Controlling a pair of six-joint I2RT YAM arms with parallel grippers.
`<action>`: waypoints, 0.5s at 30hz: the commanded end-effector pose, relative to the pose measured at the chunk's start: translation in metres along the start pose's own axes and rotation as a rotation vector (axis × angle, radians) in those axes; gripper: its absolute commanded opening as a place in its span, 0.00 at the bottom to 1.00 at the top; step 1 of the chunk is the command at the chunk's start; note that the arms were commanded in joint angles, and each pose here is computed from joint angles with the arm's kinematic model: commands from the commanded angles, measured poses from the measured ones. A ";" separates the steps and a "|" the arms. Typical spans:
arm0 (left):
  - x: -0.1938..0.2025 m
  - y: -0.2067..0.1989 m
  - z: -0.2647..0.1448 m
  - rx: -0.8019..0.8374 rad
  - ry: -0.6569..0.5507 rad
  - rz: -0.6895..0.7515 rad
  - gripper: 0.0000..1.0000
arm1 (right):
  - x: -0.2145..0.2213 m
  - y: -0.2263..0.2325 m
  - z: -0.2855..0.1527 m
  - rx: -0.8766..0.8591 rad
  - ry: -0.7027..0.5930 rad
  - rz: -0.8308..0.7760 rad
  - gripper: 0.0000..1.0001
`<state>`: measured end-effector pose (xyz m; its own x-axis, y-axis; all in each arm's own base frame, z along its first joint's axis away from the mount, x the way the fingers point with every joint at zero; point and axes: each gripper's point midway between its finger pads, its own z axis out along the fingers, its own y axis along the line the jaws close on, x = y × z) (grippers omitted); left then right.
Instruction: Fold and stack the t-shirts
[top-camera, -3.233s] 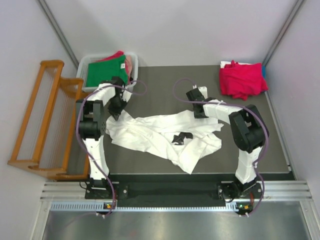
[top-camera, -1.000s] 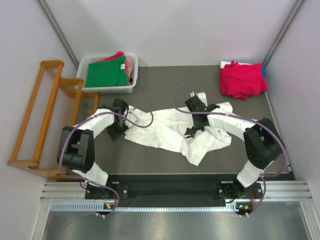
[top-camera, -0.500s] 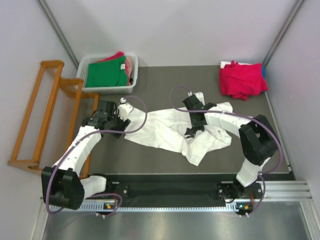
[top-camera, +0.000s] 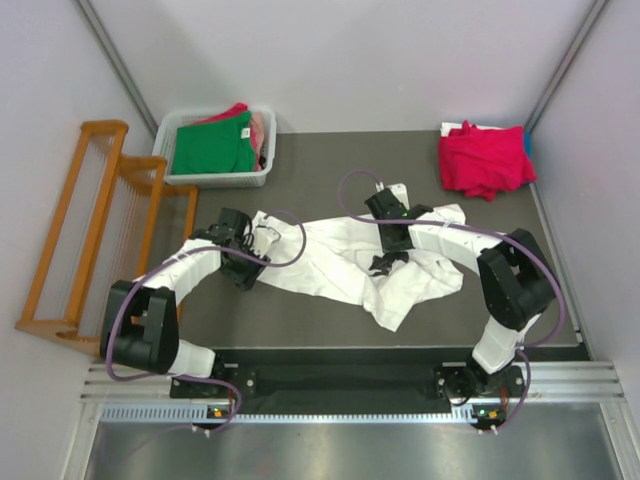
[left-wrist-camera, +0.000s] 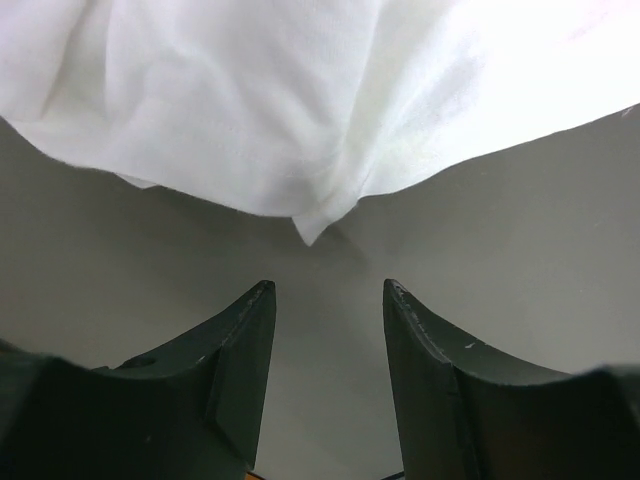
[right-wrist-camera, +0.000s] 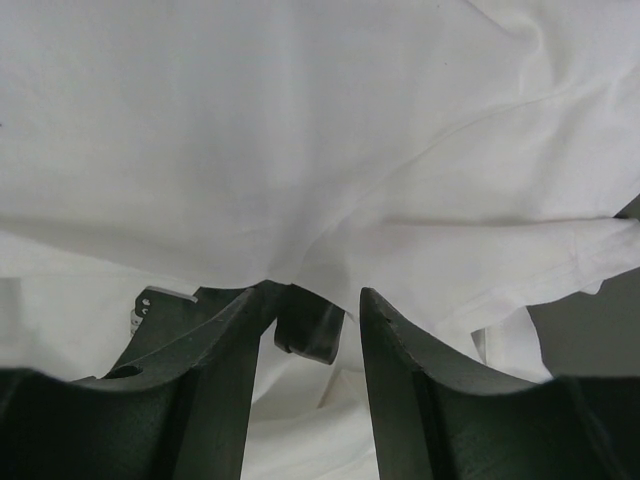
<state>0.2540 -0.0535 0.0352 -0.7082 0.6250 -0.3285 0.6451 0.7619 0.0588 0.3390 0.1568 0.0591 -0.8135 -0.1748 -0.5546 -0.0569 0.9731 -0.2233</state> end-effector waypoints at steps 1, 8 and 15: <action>-0.028 0.005 -0.006 -0.026 -0.069 0.003 0.52 | -0.023 0.005 -0.002 -0.012 -0.056 0.058 0.44; -0.045 -0.003 -0.003 -0.020 -0.098 0.012 0.52 | -0.020 0.006 0.000 -0.015 -0.050 0.057 0.43; -0.040 -0.005 0.006 -0.016 -0.077 0.002 0.51 | -0.019 0.003 -0.001 -0.007 -0.054 0.055 0.43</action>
<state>0.2647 -0.0768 0.0381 -0.6919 0.6304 -0.3520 0.6552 0.7530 0.0609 0.3394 0.1571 0.0591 -0.8139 -0.1605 -0.5584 -0.0447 0.9755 -0.2153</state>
